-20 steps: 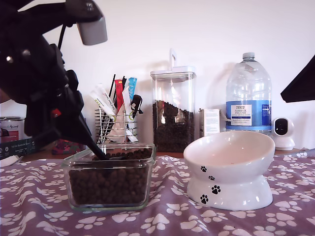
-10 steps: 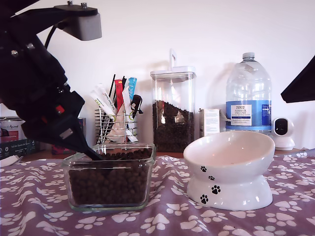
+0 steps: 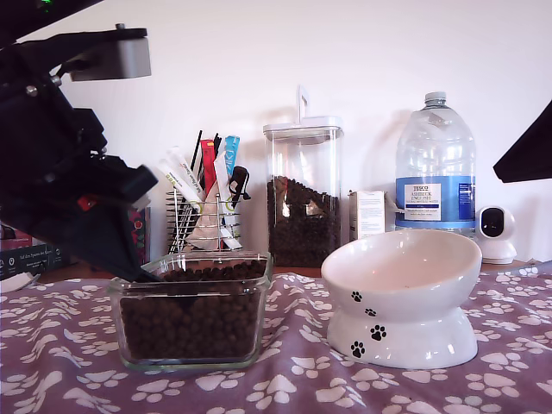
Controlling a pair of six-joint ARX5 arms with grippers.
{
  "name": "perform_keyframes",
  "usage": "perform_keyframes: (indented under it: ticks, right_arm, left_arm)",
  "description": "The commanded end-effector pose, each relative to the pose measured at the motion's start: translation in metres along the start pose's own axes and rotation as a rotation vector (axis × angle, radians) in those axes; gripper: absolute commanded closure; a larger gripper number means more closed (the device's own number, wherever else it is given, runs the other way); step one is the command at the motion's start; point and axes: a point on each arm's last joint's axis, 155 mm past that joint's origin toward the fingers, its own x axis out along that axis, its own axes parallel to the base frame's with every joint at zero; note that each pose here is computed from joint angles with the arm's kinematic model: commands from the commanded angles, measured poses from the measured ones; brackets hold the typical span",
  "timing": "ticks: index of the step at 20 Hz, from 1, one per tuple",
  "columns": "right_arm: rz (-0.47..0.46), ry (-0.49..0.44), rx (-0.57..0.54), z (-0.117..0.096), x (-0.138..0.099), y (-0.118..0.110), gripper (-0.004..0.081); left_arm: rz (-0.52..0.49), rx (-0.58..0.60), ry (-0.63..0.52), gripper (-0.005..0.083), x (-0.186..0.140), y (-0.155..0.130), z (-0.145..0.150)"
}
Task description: Measure one spoon of cat food and pour it into the food bowl
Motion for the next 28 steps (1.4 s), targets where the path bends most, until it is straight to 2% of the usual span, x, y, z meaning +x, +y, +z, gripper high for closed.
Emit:
perform_keyframes:
  ticks: [1,6,14,19,28]
  right_arm:
    - [0.005,0.001,-0.002,0.0013,0.0001,0.0015,0.0782]
    - [0.004,0.002,-0.001,0.0009,0.0001,0.0015,0.0782]
    - [0.004,0.002,-0.001,0.0009,0.0001,0.0015,0.0782]
    - [0.004,0.002,-0.001,0.0010,0.0001,0.0014,0.0782]
    - [0.004,0.002,-0.001,0.0009,0.0001,0.0015,0.0782]
  left_arm:
    - [-0.021,-0.041,0.047,0.0794,0.0038,-0.0018,-0.0144]
    - [-0.095,-0.165,0.067,0.0794,0.0044,-0.0096,-0.0158]
    - [-0.097,-0.322,0.086,0.0794,0.0063,-0.0003,-0.0173]
    - [-0.152,-0.431,0.100,0.0794,0.0066,-0.0008,-0.0157]
    - [-0.186,-0.447,0.077,0.0794,0.0015,0.0004,-0.0085]
